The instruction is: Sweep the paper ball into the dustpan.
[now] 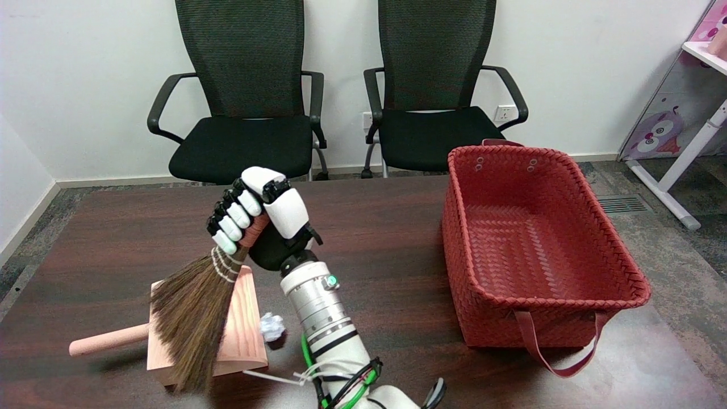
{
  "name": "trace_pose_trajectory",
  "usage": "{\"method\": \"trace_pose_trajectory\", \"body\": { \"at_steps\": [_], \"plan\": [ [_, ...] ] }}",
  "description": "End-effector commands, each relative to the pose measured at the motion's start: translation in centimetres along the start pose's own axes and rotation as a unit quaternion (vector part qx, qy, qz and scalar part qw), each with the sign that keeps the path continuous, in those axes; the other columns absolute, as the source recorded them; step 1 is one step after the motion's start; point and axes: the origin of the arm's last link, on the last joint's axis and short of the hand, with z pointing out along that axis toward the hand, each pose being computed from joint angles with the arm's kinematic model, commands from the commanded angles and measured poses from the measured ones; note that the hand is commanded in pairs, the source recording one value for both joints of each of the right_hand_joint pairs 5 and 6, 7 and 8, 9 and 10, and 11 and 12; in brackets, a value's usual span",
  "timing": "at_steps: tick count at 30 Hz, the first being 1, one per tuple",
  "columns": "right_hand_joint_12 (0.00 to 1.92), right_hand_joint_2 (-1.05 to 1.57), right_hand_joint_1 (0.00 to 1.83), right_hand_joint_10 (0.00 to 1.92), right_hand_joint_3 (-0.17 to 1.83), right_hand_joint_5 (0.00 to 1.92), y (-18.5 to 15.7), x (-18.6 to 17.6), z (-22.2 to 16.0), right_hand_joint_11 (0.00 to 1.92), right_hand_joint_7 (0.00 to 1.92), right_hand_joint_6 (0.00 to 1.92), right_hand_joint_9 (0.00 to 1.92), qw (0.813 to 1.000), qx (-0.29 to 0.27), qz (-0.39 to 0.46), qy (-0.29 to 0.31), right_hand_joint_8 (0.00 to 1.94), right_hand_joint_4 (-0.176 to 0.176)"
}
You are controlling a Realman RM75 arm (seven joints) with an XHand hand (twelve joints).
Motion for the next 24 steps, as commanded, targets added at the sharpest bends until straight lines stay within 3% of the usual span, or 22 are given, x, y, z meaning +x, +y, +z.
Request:
{"method": "trace_pose_trajectory", "body": {
  "at_steps": [1,6,17,24],
  "plan": [
    [1.92,1.36,0.53,1.92,1.32,1.92,-5.4,1.3,0.5,1.92,1.92,1.92,1.92,0.987,0.048,-0.152,-0.035,1.92,0.006],
    [1.92,1.45,0.53,1.92,1.4,1.92,-7.9,2.0,0.6,1.92,1.92,1.92,1.92,0.975,0.058,-0.211,-0.031,1.92,0.017],
    [1.92,1.57,0.6,1.92,1.37,1.92,-13.5,4.3,-0.2,1.92,1.92,1.92,1.92,0.941,0.081,-0.329,0.005,1.92,0.049],
    [1.92,1.57,0.64,1.92,1.41,1.92,-16.8,5.3,-0.9,1.92,1.92,1.92,1.92,0.9,0.077,-0.428,0.016,1.92,0.049]
  ]
}}
